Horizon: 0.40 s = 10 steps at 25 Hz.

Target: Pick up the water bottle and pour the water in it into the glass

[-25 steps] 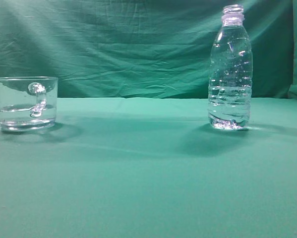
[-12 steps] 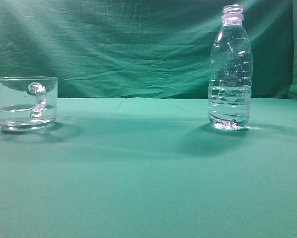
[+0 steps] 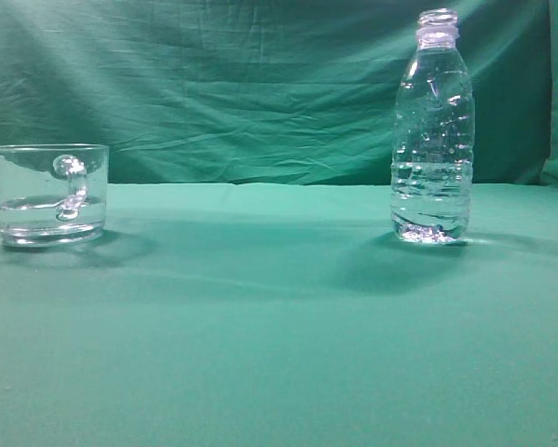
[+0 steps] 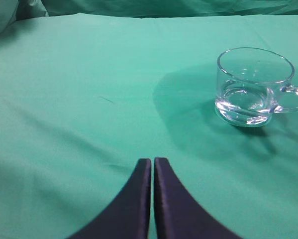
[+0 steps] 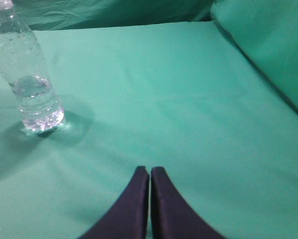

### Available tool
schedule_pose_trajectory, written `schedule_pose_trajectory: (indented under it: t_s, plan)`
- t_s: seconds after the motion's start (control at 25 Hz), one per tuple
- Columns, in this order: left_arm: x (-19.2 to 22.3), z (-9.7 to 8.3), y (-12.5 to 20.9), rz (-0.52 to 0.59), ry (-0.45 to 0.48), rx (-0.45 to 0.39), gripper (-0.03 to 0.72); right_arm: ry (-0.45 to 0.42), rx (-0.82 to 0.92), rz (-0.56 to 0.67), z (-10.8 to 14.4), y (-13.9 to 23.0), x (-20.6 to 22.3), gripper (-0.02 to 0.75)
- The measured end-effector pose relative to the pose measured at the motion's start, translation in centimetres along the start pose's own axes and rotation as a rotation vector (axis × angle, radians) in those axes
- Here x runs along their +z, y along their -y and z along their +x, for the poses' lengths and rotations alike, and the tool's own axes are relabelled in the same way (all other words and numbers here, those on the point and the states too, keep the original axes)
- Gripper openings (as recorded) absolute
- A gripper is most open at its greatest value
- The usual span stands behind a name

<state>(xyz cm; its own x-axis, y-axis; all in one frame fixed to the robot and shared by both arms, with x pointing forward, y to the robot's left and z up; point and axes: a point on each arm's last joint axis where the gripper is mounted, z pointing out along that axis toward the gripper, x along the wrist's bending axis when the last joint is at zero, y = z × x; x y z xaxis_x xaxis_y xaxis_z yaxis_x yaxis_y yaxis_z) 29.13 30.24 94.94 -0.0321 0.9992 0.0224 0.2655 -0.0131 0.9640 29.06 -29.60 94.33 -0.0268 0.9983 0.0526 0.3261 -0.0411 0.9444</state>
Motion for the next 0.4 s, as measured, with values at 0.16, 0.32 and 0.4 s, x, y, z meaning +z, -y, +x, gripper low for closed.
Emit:
schedule_pose_trajectory:
  t_s: [0.16,0.32,0.4]
  plan:
    - [0.0,0.0,0.0,0.0,0.0,0.0,0.0,0.0,0.0,0.002,0.0,0.02,0.0,0.0]
    - [0.0,0.0,0.0,0.0,0.0,0.0,0.0,0.0,0.0,0.002,0.0,0.02,0.0,0.0]
    - [0.0,0.0,0.0,0.0,0.0,0.0,0.0,0.0,0.0,0.002,0.0,0.02,0.0,0.0]
